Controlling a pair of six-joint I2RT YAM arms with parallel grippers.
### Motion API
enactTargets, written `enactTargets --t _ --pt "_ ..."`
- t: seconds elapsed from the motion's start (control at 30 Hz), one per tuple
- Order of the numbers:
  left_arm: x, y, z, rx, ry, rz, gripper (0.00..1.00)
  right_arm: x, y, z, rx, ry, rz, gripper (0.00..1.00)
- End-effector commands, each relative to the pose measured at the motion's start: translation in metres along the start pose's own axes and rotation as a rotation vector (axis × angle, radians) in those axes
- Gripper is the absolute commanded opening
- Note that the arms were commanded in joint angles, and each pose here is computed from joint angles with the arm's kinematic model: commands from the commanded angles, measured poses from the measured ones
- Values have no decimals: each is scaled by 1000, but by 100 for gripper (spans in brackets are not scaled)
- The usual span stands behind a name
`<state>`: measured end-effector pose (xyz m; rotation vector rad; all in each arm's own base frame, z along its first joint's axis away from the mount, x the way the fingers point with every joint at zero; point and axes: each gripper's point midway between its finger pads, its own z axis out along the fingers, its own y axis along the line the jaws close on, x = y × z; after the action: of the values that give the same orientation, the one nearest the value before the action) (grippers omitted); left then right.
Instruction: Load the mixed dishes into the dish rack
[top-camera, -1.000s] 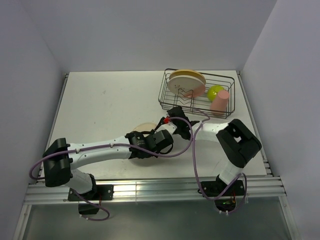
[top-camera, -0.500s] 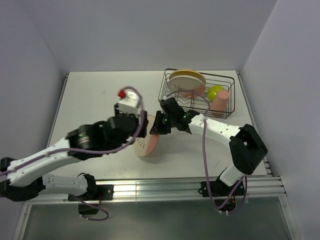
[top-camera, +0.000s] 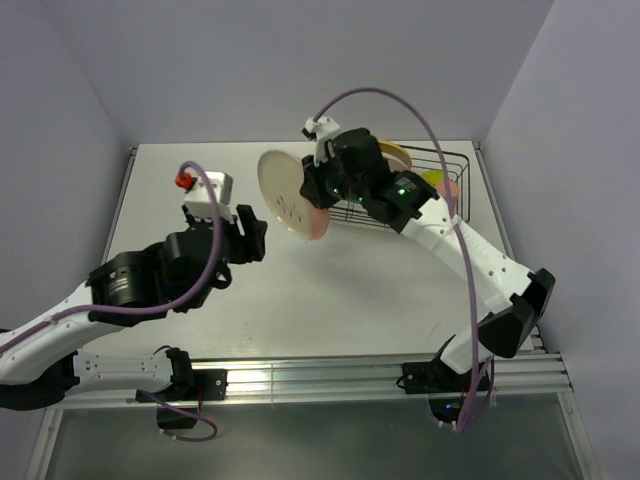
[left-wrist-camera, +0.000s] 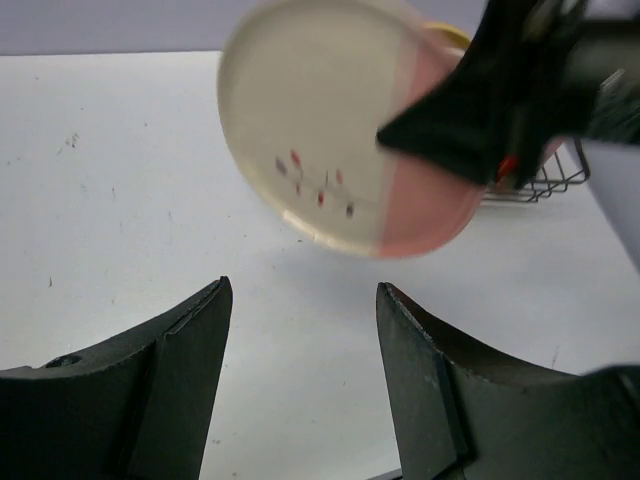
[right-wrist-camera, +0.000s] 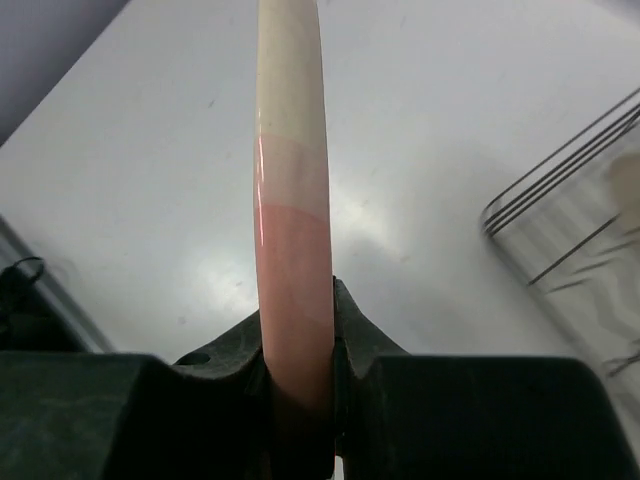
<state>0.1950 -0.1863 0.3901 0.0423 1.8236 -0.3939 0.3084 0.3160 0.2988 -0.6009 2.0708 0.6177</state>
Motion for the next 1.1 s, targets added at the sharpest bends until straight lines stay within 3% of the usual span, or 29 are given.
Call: enactTargets --t 0.0,0.2,0.47,1.07 --pt "13 -9 8 5 34 42 65 -107 -10 -80 67 -322 -339 0" --pt "14 -10 10 -6 39 66 66 -136 -69 -119 209 -337 -583 0" --pt "16 1 10 -31 58 64 67 -88 -109 -125 159 -187 -957 0" --pt "27 1 31 -69 118 84 66 -53 -164 -85 42 -29 -1024 0"
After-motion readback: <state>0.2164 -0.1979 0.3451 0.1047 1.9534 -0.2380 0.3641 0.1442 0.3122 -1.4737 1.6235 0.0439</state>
